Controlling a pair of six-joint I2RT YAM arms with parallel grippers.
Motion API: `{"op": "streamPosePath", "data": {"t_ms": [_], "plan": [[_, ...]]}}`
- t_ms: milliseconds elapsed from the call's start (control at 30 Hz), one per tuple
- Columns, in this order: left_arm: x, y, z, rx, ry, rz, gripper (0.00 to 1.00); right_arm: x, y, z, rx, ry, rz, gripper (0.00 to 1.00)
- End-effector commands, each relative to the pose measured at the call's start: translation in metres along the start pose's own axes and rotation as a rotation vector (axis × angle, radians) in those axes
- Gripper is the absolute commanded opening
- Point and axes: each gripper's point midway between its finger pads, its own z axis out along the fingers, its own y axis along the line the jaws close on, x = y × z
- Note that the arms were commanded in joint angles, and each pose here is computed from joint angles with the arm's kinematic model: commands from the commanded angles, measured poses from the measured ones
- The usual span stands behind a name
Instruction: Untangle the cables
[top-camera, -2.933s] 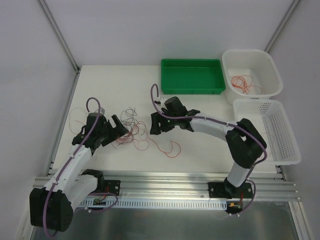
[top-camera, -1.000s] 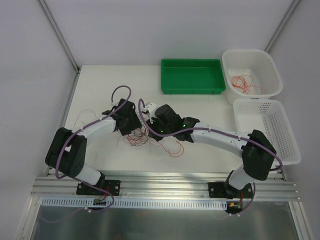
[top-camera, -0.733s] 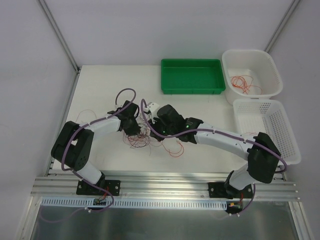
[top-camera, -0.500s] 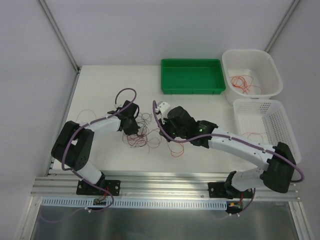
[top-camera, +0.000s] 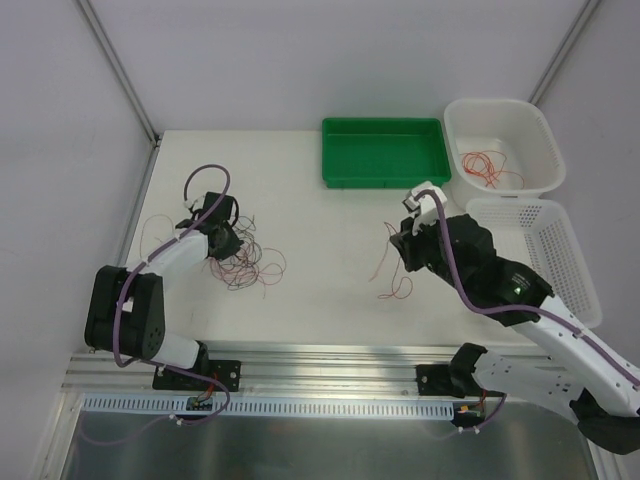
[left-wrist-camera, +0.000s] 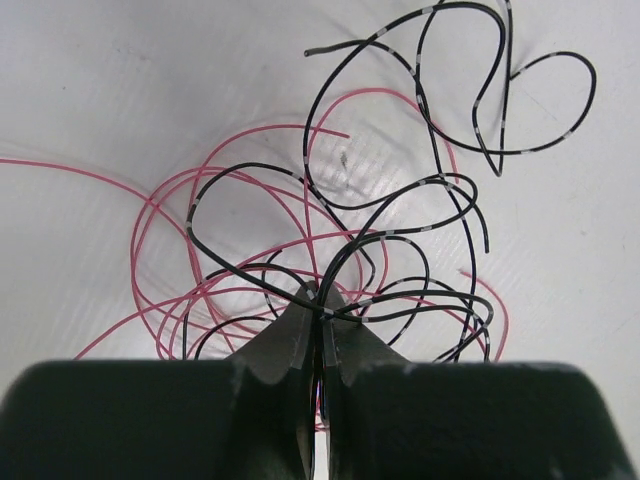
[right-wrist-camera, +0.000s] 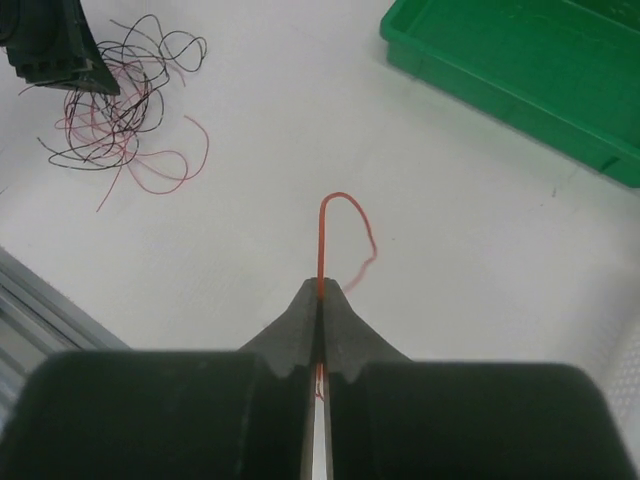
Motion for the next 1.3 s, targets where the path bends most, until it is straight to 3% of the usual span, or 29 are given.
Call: {"op": "streamPosePath", "data": {"t_ms": [0,200,467,633,867,933,1033,1167,1267], "plan": [[-0.003,0.011,-0.010,-0.025,-0.023,0.035,0.00,-0.002,-0.020,-0.013,0.079,0.010,-0.022,0.01],[0.008,-0.008,-0.024,0.102,0.032,0.065,0.04,0.036,-0.024,0.009,0.109,0.097,0.045,0.01],[0.061,-0.045,-0.054,0.293,0.141,0.240,0.14,0.106,-0.020,0.046,0.121,0.214,0.148,0.01],[0.082,-0.051,-0.071,0.354,0.158,0.281,0.29,0.162,-0.042,0.035,0.273,0.305,0.269,0.01],[0.075,-0.061,-0.104,0.476,0.113,0.287,0.54,0.233,-0.060,0.005,0.453,0.444,0.386,0.04],[0.071,-0.065,-0.116,0.513,0.105,0.295,0.63,0.241,-0.067,-0.002,0.511,0.459,0.409,0.05],[0.066,-0.071,-0.129,0.546,0.096,0.319,0.72,0.246,-0.070,-0.009,0.559,0.474,0.443,0.17],[0.059,-0.078,-0.141,0.577,0.087,0.362,0.92,0.250,-0.074,-0.016,0.604,0.506,0.452,0.30],[0.050,-0.084,-0.148,0.582,0.079,0.416,0.96,0.248,-0.071,-0.013,0.592,0.525,0.447,0.30]]}}
